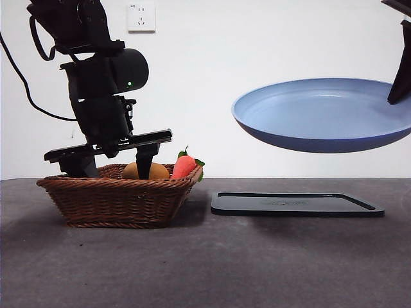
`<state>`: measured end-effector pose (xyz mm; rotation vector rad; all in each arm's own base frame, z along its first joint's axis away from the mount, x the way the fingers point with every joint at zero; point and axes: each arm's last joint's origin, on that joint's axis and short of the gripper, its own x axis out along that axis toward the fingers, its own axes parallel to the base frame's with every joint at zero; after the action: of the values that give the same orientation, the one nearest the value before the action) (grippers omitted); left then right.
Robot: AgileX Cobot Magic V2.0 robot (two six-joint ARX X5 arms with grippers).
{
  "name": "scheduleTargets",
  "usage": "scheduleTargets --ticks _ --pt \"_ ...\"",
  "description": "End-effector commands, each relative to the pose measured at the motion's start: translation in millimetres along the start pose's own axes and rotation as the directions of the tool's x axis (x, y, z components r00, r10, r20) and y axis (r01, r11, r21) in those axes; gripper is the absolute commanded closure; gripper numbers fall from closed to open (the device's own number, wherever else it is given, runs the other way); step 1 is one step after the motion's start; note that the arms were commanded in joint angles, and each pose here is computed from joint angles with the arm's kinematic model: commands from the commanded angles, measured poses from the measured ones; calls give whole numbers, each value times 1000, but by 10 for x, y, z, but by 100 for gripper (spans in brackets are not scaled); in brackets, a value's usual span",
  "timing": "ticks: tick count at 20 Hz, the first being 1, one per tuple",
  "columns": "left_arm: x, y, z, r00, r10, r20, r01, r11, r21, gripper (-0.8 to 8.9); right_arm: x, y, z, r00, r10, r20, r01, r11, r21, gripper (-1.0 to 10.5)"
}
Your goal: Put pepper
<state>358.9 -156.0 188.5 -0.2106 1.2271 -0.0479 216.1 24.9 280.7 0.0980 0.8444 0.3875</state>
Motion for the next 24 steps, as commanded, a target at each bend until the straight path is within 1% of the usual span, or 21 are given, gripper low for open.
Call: scheduleTargets --ticks 1,3,5,8,12,15,17,19,20,22,24 --pt "68 -41 19 1000 1 -3 -1 1000 -5 603 -23 12 69 1000 7 30 -7 1000 -13 944" --pt "68 -45 15 1000 -4 -9 4 1000 -5 701 -23 12 72 999 7 33 -7 1000 -14 944" --pt "66 -45 13 1000 -5 -10 5 1000 -5 740 -23 12 72 999 7 33 -7 1000 -14 944" --pt "36 -54 16 999 -30 -14 30 1000 -5 741 -23 12 72 999 7 33 -7 1000 -14 944" --pt "-146 -71 45 998 -56 28 56 998 -3 741 -23 12 72 999 7 33 -7 1000 -14 944" --pt "-417 -83 65 992 -93 90 94 996 2 741 -22 11 72 999 7 33 -7 1000 -13 944" --pt "-636 -105 61 980 -153 124 151 988 23 741 -16 9 72 1000 7 31 -7 1000 -11 944" --pt "-874 -161 32 957 -250 149 244 968 56 741 -10 8 72 1000 8 28 -8 1000 10 944" --pt "-1001 -194 7 939 -308 155 297 950 93 741 4 5 73 1000 9 24 -9 1000 16 944" --pt "-1202 -298 -82 907 -390 157 365 917 162 741 68 -6 72 1000 13 1 -13 998 60 944" --pt "-1305 -473 -219 887 -440 141 398 883 249 741 185 -13 67 999 22 -41 -18 995 102 944"
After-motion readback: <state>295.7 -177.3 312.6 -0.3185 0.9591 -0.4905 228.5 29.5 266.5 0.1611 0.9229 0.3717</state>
